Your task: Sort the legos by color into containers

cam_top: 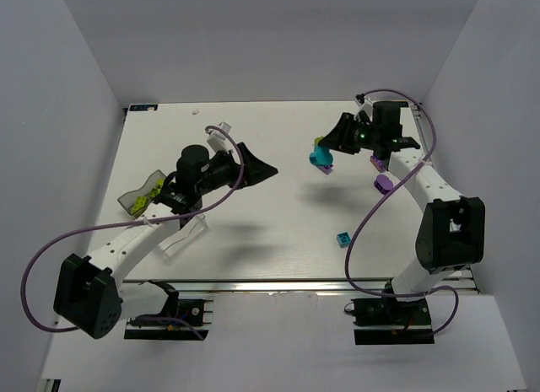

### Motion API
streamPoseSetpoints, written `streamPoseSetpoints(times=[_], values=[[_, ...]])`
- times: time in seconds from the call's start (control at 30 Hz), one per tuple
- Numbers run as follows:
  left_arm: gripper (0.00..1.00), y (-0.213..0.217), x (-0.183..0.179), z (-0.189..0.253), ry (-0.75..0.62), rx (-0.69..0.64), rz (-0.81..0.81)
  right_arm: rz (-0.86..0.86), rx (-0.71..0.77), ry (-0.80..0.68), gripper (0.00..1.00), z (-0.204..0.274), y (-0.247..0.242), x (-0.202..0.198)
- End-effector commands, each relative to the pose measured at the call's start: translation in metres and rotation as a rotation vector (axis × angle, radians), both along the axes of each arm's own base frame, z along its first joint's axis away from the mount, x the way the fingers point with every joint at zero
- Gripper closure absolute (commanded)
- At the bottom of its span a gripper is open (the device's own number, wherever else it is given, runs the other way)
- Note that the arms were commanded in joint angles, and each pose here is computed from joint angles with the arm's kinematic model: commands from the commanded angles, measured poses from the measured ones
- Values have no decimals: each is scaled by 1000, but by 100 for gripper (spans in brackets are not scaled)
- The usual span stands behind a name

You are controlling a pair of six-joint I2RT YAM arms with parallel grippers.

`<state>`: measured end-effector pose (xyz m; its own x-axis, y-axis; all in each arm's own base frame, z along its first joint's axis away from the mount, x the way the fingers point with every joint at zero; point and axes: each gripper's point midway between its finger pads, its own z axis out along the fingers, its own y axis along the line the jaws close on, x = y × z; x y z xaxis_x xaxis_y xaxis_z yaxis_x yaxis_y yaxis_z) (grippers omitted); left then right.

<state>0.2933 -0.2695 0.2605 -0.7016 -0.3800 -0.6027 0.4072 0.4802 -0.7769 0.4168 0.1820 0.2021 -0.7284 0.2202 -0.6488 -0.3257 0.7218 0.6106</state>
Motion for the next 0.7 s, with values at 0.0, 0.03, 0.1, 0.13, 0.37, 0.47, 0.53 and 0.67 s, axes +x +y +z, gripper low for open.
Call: streamPoseSetpoints(times=[0.0,0.03,0.1,0.13,0.37,0.47,0.53,0.67], values=[[2,-15,5,20,-90,-4,-10,40,139,-47,100,44,24,-3],[2,-21,5,21,-104,6,0,36,160,-30,100,46,26,-4],[2,-28,7,16,-121,30,1,33,213,13,100,53,34,-7],[2,-32,9,17,-130,38,13,35,221,17,100,55,37,-8],[2,-48,27,10,-154,120,27,71,262,31,100,69,58,-25],[2,-56,30,7,-162,137,10,76,275,44,100,69,63,-32],[2,-61,33,10,-173,132,6,76,285,54,100,69,65,-35],[2,-68,36,2,-163,154,-5,73,303,74,100,68,67,-41]])
